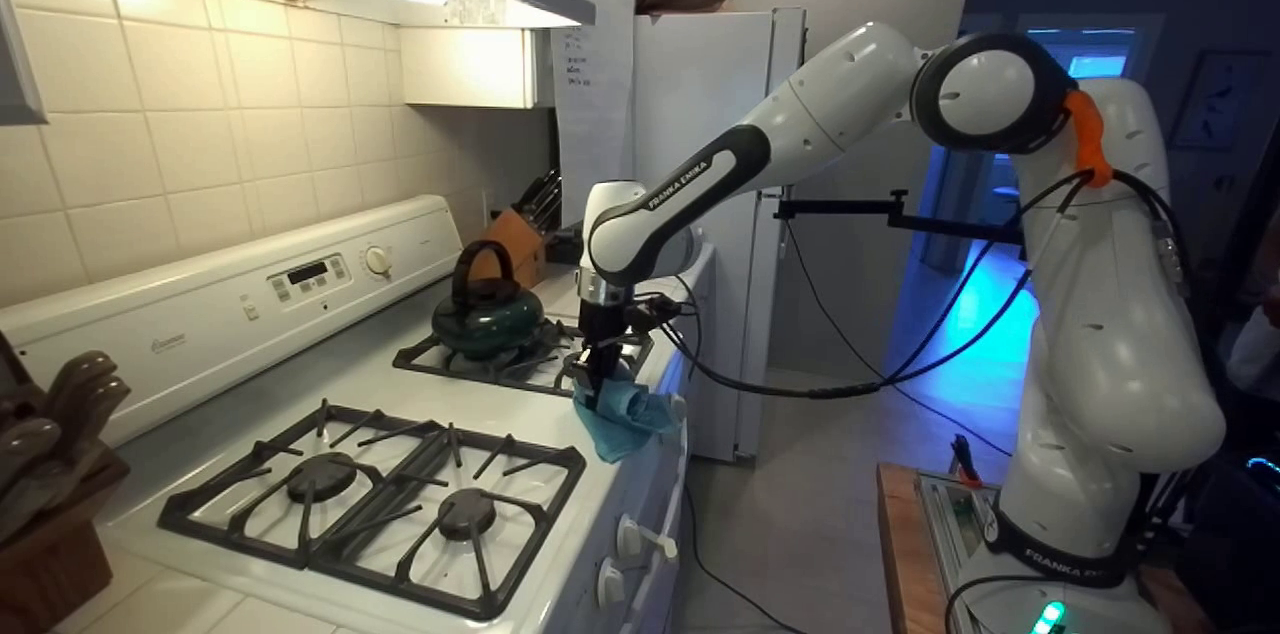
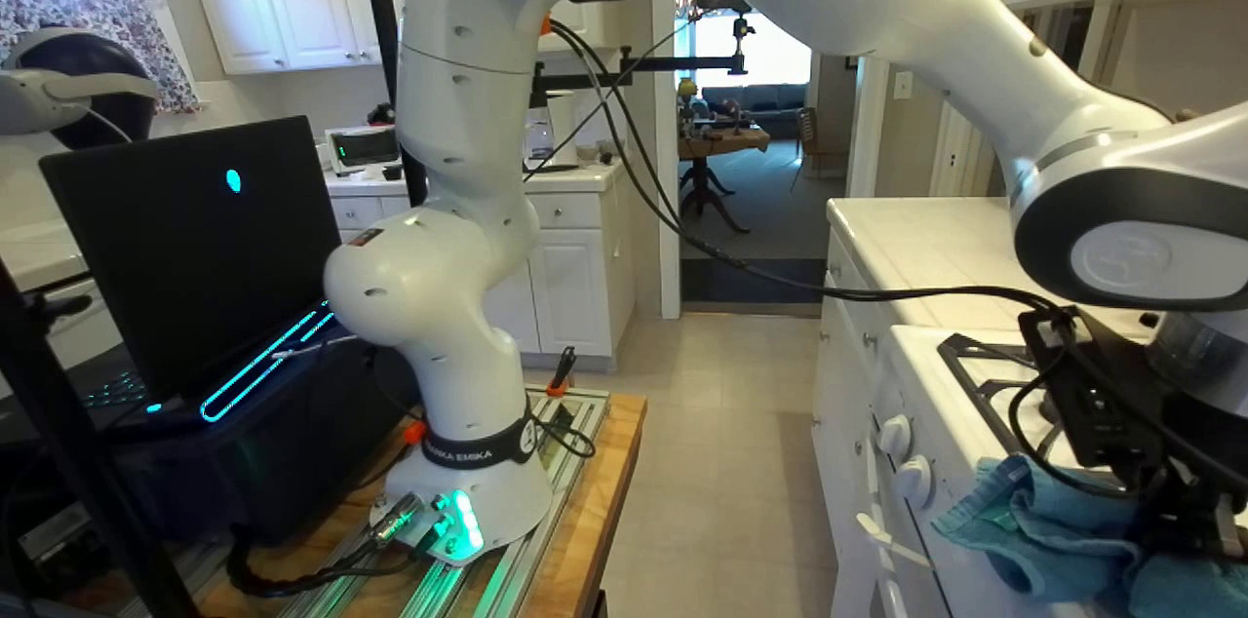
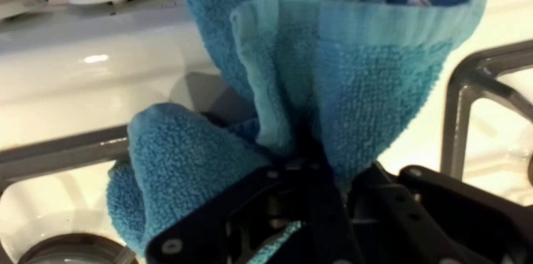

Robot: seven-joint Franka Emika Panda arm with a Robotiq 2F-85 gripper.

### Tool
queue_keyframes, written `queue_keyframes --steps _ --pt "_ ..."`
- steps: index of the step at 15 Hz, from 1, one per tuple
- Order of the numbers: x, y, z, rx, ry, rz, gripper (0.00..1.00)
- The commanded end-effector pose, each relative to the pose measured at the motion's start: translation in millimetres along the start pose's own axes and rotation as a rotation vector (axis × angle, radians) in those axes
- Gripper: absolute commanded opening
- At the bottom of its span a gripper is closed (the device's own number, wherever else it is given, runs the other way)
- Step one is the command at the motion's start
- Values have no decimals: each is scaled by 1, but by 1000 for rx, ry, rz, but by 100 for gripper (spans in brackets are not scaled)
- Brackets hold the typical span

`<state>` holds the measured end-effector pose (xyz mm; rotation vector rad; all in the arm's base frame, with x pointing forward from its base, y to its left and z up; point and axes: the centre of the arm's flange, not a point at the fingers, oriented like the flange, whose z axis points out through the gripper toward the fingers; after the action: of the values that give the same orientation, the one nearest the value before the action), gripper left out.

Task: Use the towel to wipe the stove

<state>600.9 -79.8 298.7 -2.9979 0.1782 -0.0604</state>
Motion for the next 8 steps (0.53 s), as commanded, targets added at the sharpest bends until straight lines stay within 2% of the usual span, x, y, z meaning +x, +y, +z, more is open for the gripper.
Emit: queue_keyframes --steps 1,8 --pt "33 -1 7 -31 -5 -105 2" --pt "64 -22 16 -34 19 -273 2"
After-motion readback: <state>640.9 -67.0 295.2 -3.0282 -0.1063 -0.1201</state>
